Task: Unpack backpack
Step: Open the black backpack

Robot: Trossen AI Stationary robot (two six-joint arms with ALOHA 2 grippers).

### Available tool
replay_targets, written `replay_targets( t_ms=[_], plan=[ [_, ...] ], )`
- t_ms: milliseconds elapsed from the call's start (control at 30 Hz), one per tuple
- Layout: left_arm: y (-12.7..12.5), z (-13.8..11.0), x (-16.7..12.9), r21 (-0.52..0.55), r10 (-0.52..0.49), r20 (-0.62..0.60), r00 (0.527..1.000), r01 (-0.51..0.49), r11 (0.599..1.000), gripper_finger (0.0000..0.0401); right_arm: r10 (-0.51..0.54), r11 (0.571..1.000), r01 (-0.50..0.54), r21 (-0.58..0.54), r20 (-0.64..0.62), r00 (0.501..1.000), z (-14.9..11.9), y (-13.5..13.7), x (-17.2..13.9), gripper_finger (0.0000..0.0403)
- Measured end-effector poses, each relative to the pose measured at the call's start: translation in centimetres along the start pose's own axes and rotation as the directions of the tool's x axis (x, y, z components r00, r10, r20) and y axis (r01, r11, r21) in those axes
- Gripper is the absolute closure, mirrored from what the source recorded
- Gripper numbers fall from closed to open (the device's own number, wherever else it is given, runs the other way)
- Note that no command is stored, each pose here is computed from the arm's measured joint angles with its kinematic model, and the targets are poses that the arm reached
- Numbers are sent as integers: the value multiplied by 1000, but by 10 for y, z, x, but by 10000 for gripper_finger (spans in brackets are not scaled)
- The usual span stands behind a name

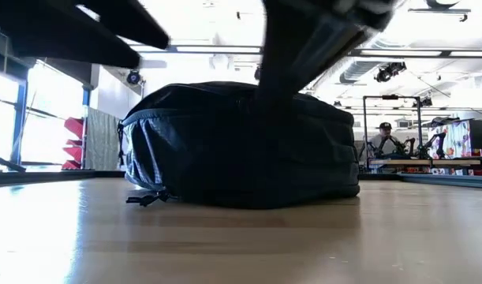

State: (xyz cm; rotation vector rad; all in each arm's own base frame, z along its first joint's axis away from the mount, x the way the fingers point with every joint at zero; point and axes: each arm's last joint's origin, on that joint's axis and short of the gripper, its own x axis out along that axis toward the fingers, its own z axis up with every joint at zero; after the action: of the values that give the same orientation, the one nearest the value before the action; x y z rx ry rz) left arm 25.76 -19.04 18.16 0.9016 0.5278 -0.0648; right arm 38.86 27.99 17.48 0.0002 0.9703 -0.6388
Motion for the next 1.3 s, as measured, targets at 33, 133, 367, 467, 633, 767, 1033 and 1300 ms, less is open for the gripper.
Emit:
replay_targets(
  t_ms=[33, 133, 367, 467, 633, 767, 1033, 1300],
  plan=[
    [1, -2, 4, 28, 5, -11, 1000, -5, 1000, 232, 3, 1000, -3, -5, 3, 1000, -2, 1, -2, 402],
    [6, -8, 17, 96, 27, -50, 998, -23, 995, 232, 6, 1000, -5, -19, 32, 999, -9, 5, -9, 401],
    [14, -17, 42, 158, 144, -106, 984, -126, 979, 232, 50, 999, -50, -8, 61, 997, -16, 13, -17, 394],
    [13, -18, 52, 147, 141, -84, 986, -128, 981, 234, 47, 999, -48, 6, 68, 997, -14, 12, -16, 368],
    [9, -18, 57, 137, 162, -81, 983, -150, 979, 287, -2, 1000, 0, 20, 84, 996, -20, 10, -7, 299],
    [10, -14, 56, 120, 186, -86, 979, -175, 977, 375, -43, 999, 42, 18, 67, 997, -34, 9, 8, 259],
    [16, 0, 54, 48, 220, -69, 973, -217, 975, 394, -37, 997, 29, 70, 109, 993, -18, 3, 9, 249],
    [17, 4, 52, 49, 240, -72, 968, -237, 970, 401, -16, 993, 9, 114, 68, 998, -9, 1, 15, 249]
  ],
)
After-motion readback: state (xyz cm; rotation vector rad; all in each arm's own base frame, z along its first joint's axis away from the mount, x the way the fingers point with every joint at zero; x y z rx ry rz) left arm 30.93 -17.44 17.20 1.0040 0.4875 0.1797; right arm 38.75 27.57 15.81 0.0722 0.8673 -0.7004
